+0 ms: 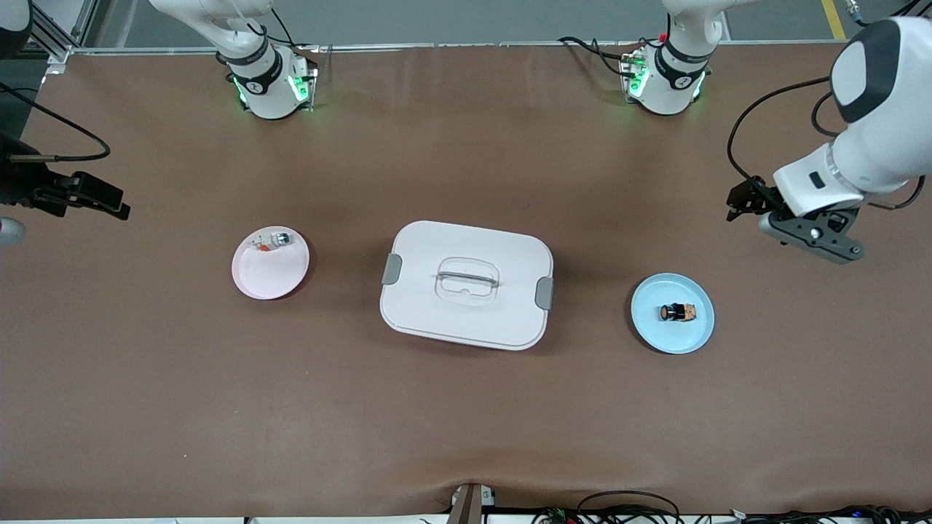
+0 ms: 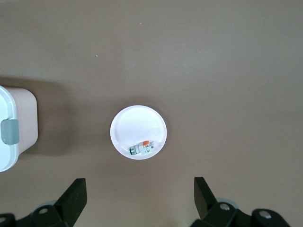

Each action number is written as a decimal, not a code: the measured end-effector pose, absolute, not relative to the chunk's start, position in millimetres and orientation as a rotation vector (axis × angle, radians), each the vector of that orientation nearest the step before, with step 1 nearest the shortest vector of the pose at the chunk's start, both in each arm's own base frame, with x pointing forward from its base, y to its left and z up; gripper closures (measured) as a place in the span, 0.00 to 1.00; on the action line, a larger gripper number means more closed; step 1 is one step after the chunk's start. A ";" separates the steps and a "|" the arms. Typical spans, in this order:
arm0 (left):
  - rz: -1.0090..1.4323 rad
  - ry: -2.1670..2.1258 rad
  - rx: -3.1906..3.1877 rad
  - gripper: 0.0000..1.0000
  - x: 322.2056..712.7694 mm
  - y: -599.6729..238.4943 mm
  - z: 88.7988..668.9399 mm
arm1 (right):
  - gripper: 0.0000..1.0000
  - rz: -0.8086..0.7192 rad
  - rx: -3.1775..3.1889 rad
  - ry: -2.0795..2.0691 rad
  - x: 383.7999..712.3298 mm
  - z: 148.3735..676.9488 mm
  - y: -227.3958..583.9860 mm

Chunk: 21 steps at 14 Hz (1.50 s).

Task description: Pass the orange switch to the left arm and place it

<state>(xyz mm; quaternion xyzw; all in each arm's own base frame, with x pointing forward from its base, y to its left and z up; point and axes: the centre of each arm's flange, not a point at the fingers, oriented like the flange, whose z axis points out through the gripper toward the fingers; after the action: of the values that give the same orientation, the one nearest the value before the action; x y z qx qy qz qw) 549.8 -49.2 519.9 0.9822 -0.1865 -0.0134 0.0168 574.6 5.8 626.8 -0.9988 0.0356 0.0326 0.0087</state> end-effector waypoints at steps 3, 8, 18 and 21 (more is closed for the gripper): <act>-0.080 -0.349 3.089 0.00 545.9 -38.3 549.5 | 0.00 0.106 -3.121 0.115 570.2 628.1 5.8; -0.082 -0.057 3.122 0.00 535.5 -43.0 591.1 | 0.00 0.174 -3.119 0.194 563.5 626.5 4.3; 0.034 -0.028 3.187 0.00 534.4 -39.1 632.1 | 0.00 0.149 -3.117 0.211 564.5 628.8 6.0; 0.027 0.013 3.190 0.00 533.4 -38.2 633.5 | 0.00 0.148 -3.117 0.207 564.2 629.1 6.6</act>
<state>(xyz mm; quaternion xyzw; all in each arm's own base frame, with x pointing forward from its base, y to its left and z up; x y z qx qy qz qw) 533.4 -38.2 633.5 0.9997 0.0041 0.0084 -0.0245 564.2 6.6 629.1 -0.9967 0.0662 0.0472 0.0069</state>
